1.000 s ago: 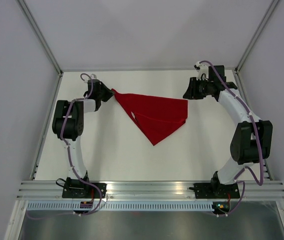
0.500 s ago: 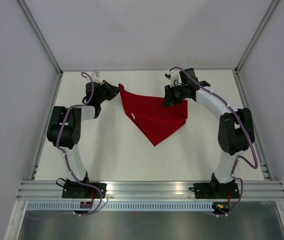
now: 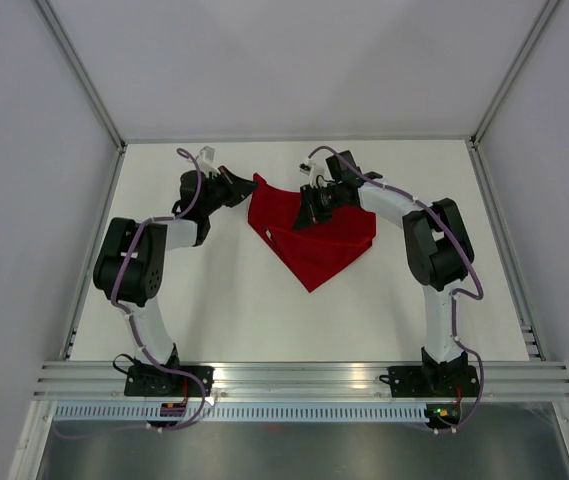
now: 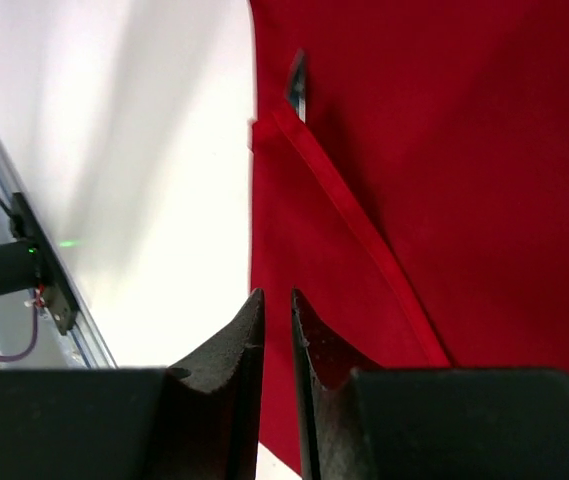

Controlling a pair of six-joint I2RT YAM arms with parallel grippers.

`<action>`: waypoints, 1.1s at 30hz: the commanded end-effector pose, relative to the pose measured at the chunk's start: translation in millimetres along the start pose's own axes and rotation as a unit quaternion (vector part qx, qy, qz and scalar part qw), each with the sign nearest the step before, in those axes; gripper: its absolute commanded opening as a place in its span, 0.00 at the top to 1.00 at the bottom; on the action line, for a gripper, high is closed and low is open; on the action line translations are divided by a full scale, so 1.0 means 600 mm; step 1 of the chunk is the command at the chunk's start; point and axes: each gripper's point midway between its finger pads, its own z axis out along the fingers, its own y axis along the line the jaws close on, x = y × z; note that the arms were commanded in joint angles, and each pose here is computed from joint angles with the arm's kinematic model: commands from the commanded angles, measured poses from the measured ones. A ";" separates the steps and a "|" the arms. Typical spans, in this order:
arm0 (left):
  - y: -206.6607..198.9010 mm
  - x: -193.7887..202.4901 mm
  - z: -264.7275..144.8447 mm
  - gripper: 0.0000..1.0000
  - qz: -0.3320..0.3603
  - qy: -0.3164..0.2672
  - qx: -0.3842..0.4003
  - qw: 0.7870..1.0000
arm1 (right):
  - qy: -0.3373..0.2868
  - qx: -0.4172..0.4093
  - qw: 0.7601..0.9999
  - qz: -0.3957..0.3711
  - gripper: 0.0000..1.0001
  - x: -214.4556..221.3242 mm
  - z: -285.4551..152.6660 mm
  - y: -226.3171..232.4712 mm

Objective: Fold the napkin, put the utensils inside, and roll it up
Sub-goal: Fold the napkin

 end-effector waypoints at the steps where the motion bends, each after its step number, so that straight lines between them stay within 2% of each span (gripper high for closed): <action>1: -0.056 -0.021 -0.009 0.98 0.045 -0.021 0.051 0.997 | -0.030 -0.053 0.998 -0.015 0.79 -0.046 0.020 0.054; 12: -0.087 0.004 -0.016 0.98 0.054 -0.011 0.069 0.996 | -0.041 -0.082 0.996 -0.001 0.82 -0.039 0.090 0.083; 19: -0.092 0.009 -0.025 0.98 0.057 -0.010 0.072 0.996 | -0.066 -0.051 0.996 0.007 0.83 -0.048 0.118 0.053; 33: -0.115 0.026 -0.025 0.98 0.063 0.003 0.089 0.994 | -0.055 -0.070 0.996 0.009 0.82 -0.036 0.159 0.033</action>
